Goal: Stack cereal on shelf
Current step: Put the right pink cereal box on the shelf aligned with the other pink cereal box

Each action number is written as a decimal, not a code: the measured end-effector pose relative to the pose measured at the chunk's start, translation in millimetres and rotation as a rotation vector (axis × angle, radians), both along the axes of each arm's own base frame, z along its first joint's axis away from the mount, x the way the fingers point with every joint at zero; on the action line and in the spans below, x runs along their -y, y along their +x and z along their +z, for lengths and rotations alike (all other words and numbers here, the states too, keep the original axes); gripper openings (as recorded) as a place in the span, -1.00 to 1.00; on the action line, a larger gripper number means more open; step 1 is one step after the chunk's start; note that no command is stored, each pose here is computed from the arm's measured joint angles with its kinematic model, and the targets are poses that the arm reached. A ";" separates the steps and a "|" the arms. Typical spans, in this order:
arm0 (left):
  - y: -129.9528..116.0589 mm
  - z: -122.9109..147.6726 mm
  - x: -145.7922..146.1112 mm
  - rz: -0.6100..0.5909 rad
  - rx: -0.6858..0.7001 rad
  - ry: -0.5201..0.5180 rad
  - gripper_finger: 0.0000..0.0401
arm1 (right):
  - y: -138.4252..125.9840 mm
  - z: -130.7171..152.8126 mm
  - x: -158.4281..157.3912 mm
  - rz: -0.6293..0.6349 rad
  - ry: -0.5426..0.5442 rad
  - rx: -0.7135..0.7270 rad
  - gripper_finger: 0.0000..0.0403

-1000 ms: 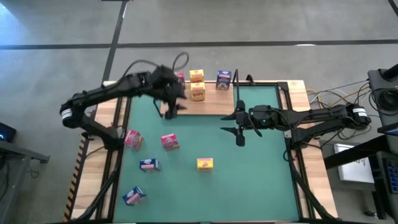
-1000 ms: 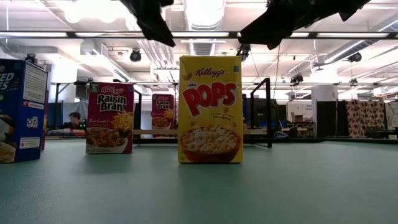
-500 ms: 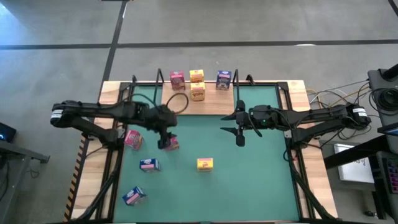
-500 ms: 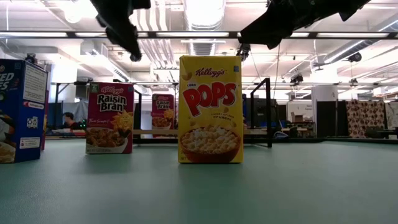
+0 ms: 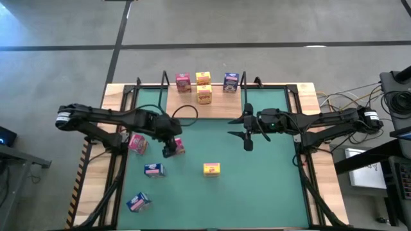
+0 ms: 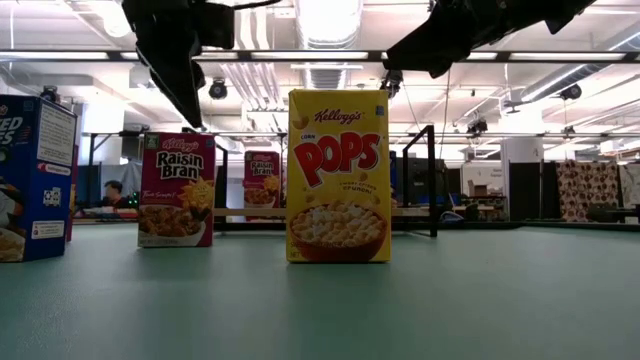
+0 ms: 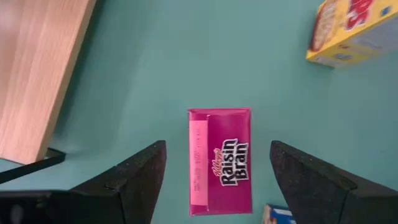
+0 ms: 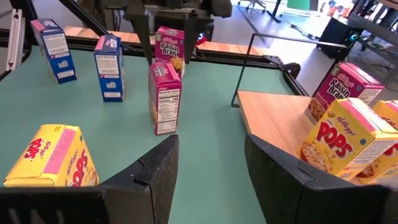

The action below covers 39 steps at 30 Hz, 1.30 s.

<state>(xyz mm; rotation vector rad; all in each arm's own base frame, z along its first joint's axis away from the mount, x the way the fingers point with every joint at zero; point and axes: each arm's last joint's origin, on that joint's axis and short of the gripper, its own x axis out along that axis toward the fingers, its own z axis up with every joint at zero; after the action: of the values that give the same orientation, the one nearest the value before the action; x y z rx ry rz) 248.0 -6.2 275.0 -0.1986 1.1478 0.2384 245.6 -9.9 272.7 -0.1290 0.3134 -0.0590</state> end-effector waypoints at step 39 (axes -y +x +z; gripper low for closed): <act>7.7 -29.9 6.4 -0.010 -0.143 0.027 0.05 | 0.0 0.0 0.0 0.001 -0.003 0.000 -0.14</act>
<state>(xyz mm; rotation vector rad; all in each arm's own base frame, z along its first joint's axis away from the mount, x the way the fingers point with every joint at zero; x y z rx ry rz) 255.7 -12.6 245.0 -0.1538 1.2867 0.2619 245.6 -9.8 272.7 -0.1326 0.3135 -0.0584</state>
